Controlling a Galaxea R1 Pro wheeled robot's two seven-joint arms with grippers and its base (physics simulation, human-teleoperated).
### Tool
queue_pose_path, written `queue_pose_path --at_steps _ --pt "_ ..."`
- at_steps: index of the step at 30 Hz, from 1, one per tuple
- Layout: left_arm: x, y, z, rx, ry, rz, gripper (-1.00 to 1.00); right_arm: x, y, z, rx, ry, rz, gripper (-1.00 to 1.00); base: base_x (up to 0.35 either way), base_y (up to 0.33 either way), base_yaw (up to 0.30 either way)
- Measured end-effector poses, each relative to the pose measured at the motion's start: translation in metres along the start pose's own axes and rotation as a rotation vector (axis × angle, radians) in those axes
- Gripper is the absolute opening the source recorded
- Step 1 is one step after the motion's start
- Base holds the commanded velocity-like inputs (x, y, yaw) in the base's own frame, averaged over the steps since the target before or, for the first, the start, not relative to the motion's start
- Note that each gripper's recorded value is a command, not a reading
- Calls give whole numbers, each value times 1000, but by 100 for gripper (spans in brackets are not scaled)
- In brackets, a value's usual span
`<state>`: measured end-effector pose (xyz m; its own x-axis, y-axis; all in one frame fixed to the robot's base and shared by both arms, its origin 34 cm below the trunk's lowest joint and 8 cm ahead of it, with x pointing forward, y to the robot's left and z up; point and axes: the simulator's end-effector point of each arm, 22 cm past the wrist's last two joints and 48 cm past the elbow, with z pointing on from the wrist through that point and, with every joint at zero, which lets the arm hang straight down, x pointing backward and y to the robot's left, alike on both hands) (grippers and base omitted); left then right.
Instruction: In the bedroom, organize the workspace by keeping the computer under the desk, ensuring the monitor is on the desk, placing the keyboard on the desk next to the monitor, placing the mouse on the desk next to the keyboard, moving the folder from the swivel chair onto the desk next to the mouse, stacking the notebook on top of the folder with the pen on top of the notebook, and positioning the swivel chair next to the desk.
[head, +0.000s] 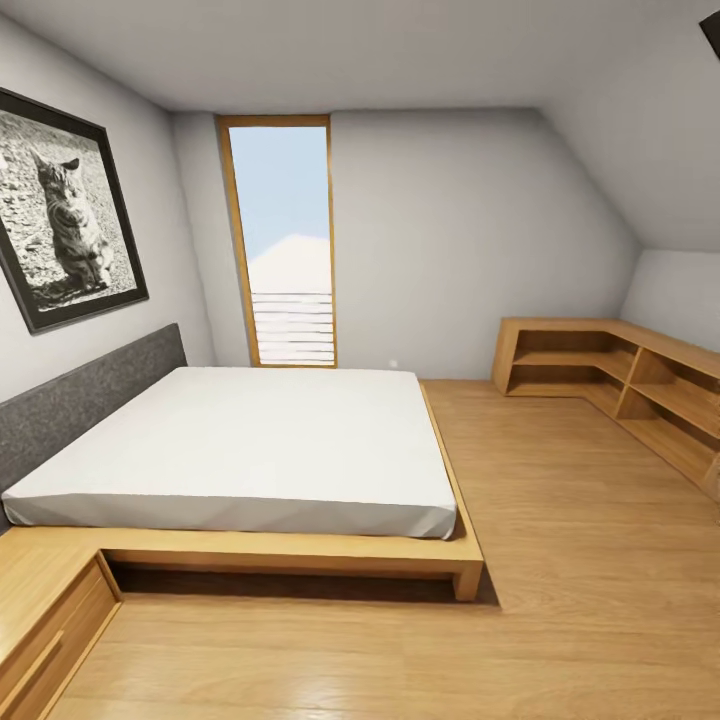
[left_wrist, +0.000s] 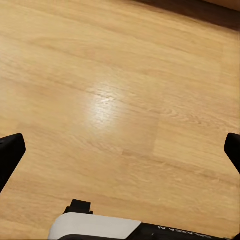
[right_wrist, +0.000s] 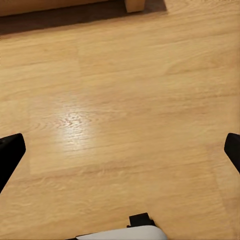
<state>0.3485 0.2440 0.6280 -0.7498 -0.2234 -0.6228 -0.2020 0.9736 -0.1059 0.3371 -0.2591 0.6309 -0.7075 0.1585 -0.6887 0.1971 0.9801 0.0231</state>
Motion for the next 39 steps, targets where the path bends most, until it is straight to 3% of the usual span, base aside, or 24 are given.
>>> queue_pose_path --at_steps 16,39 --pt "0 1 0 -1 0 0 100 0 -1 0 6 -1 6 100 0 0 -15" --pt "0 1 0 -2 0 -2 100 -1 -1 0 5 -2 6 100 3 1 -239"
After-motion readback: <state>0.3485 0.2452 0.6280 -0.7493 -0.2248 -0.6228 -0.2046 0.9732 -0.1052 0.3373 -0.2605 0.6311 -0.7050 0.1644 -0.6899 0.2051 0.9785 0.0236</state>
